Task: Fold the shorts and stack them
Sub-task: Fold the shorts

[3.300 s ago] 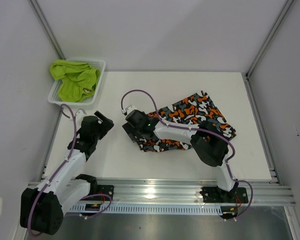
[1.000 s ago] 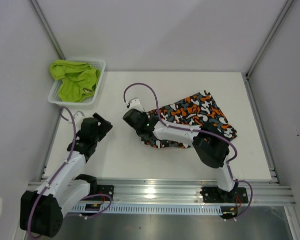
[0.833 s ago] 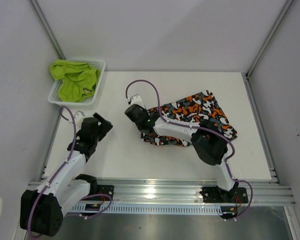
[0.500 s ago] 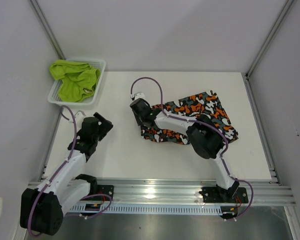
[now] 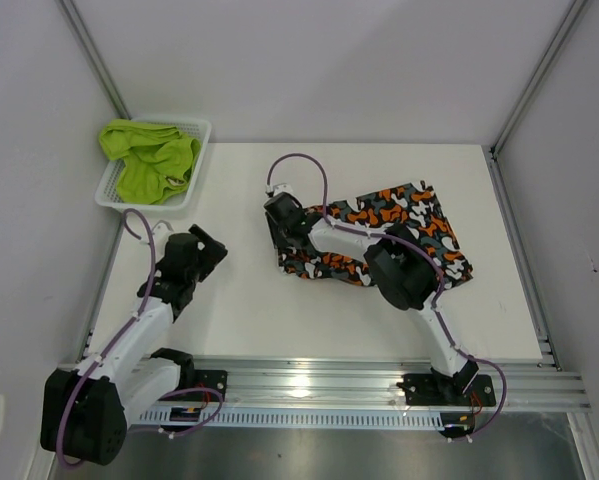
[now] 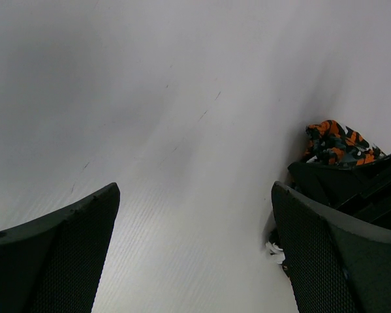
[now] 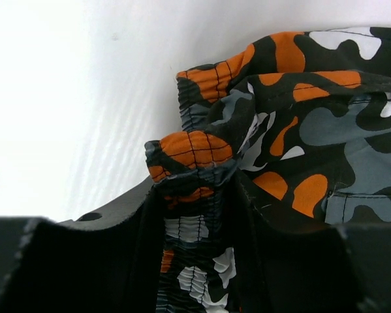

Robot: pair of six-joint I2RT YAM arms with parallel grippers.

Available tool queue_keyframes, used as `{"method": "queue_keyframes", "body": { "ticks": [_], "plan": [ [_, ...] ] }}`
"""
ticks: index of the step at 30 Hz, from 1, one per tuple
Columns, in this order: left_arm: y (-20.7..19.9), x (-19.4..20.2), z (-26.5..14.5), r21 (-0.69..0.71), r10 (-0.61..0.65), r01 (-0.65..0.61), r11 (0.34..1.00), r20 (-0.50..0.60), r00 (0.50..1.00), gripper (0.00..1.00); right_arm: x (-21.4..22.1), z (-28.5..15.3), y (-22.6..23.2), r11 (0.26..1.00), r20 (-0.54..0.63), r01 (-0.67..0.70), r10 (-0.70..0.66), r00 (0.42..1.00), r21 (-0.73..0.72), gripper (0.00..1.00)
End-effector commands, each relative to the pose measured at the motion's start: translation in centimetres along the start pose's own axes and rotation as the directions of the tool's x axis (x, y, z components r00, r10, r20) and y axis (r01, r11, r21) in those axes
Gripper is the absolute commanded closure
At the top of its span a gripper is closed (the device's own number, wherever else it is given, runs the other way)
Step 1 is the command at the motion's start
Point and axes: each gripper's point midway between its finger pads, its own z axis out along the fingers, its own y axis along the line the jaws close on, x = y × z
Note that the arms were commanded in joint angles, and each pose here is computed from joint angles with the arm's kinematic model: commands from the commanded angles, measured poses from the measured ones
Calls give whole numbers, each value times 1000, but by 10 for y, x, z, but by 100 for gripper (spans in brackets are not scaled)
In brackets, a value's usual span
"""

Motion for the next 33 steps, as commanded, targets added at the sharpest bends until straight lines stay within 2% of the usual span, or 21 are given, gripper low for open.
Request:
{"method": "queue_keyframes", "body": {
  "ticks": [1, 4, 6, 11, 18, 24, 33],
  "plan": [
    [-5, -6, 2, 16, 4, -4, 1000, 16, 1000, 1, 35, -4, 34, 996, -61, 25, -30, 998, -88, 59],
    [-5, -7, 1, 18, 5, -5, 1000, 22, 1000, 1, 28, -33, 61, 990, 8, 57, -57, 998, -128, 59],
    [-5, -7, 1, 20, 4, -5, 1000, 24, 1000, 1, 19, -51, 62, 993, 49, 67, -62, 997, -94, 58],
    [-6, -7, 0, 25, 3, -3, 1000, 24, 1000, 1, -5, -75, 59, 995, 93, 64, -56, 994, -79, 57],
    [-8, -8, -1, 33, 2, -3, 999, 26, 1000, 1, -36, -94, 44, 999, 184, 53, -54, 981, 13, 53],
    [-8, -5, 0, 35, 6, -6, 999, 14, 1000, 1, -40, -73, 33, 996, 153, 68, -77, 985, 59, 49],
    [-9, -5, 0, 41, 7, -7, 999, 12, 1000, 1, 2, -8, 15, 999, 13, 25, -25, 1000, 42, 45]
  ]
}}
